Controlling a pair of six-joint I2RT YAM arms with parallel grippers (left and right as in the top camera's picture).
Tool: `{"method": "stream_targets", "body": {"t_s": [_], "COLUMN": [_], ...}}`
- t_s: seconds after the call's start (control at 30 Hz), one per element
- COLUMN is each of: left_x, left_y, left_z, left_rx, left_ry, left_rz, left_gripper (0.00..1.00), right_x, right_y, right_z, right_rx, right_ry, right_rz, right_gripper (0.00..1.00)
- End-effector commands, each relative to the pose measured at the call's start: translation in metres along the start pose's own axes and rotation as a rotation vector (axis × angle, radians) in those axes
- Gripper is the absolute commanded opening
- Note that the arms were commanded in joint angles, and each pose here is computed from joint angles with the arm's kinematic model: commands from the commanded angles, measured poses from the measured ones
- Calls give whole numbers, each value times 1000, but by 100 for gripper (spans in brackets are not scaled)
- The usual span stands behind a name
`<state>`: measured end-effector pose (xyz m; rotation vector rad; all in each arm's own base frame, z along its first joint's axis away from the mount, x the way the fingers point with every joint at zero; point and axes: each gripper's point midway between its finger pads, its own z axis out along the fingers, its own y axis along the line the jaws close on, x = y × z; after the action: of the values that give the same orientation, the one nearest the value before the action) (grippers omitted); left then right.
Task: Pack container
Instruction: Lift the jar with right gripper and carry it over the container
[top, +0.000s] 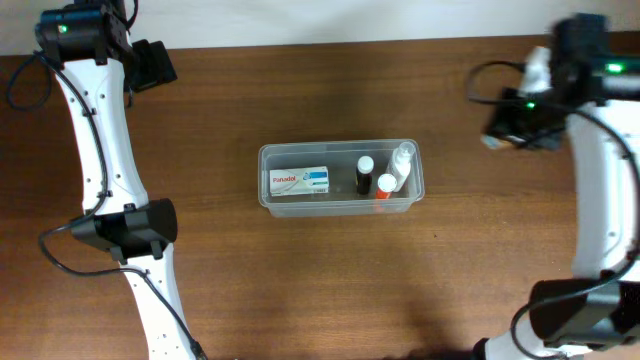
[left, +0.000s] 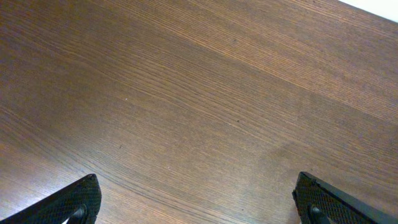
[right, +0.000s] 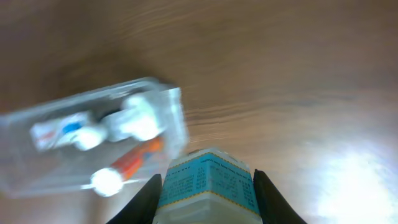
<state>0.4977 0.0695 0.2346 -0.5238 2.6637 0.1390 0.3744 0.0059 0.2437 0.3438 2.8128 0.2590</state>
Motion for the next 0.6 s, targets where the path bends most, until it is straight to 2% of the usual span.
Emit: {"method": "stream_targets", "body": {"t_s": [0.0, 0.2, 0.57], "left_x": [-2, -2, -2], "left_y": [1, 1, 1], "left_z": [-8, -8, -8], "left_rx": [-5, -5, -4], "left_ry": [-22, -22, -22], "left_rz": [16, 16, 16], "left_gripper": [99, 100, 99], "right_x": [11, 44, 97], "right_y": [51, 127, 190], "right_z": [-11, -5, 39], "right_rx": [-65, -128, -24], "right_ry": [-30, -11, 38], "right_rz": [-122, -304, -546], "right_gripper": [31, 31, 31]}}
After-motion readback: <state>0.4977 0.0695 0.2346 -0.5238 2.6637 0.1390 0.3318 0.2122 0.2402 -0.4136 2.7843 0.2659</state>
